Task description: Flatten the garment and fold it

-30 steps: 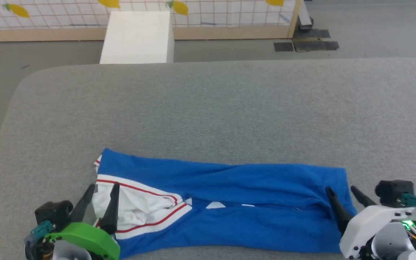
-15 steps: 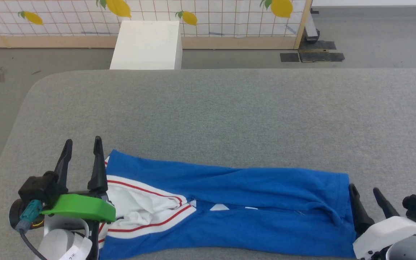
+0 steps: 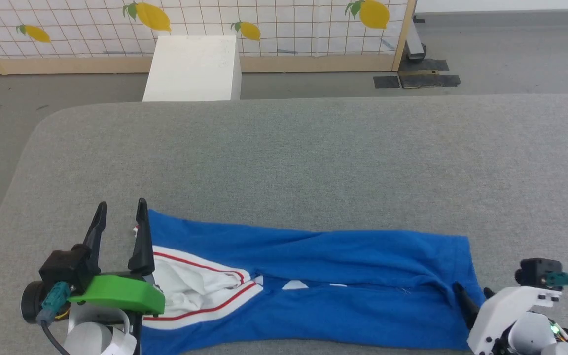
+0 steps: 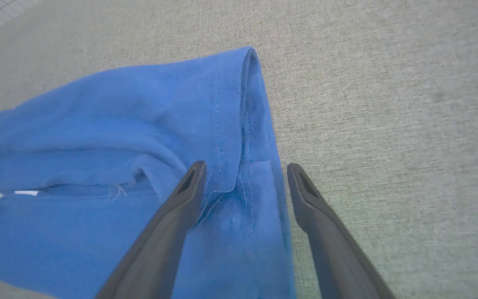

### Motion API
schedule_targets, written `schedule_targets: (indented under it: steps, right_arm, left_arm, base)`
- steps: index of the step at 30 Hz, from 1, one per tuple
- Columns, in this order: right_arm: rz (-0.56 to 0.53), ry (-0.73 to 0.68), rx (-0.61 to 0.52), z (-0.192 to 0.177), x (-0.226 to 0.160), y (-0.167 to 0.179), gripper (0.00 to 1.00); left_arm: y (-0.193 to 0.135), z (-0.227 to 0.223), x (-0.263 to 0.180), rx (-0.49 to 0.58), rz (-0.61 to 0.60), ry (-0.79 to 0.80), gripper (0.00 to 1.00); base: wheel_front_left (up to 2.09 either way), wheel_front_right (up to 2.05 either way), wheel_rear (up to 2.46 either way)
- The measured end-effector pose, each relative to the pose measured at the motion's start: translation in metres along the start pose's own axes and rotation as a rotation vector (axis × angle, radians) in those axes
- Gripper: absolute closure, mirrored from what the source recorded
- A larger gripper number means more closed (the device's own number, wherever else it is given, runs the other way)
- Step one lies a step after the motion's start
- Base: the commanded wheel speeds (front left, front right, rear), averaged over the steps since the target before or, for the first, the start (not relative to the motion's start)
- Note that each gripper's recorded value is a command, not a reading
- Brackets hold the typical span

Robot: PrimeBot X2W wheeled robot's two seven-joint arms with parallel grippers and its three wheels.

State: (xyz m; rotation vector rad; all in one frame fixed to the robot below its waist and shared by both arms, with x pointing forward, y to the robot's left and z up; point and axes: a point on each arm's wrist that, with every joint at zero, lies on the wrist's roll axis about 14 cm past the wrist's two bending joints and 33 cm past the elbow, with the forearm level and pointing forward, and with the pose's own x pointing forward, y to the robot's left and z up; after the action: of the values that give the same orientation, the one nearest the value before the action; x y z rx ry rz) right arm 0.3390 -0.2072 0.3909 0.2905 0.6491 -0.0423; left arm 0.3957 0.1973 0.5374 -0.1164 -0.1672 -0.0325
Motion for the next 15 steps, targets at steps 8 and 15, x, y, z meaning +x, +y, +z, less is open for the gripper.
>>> schedule_targets:
  steps: [8,15]
  right_arm:
    - [0.003,0.153,-0.047,-0.016,0.01,0.006,0.0]
    - [0.029,0.219,-0.038,-0.02,0.01,0.012,1.0]
  left_arm:
    - [0.002,-0.005,-0.001,0.014,0.003,0.015,0.0]
    - [0.002,-0.007,-0.001,0.015,0.005,0.02,0.0]
  base:
    - [0.0,0.0,0.0]
    - [0.0,0.0,0.0]
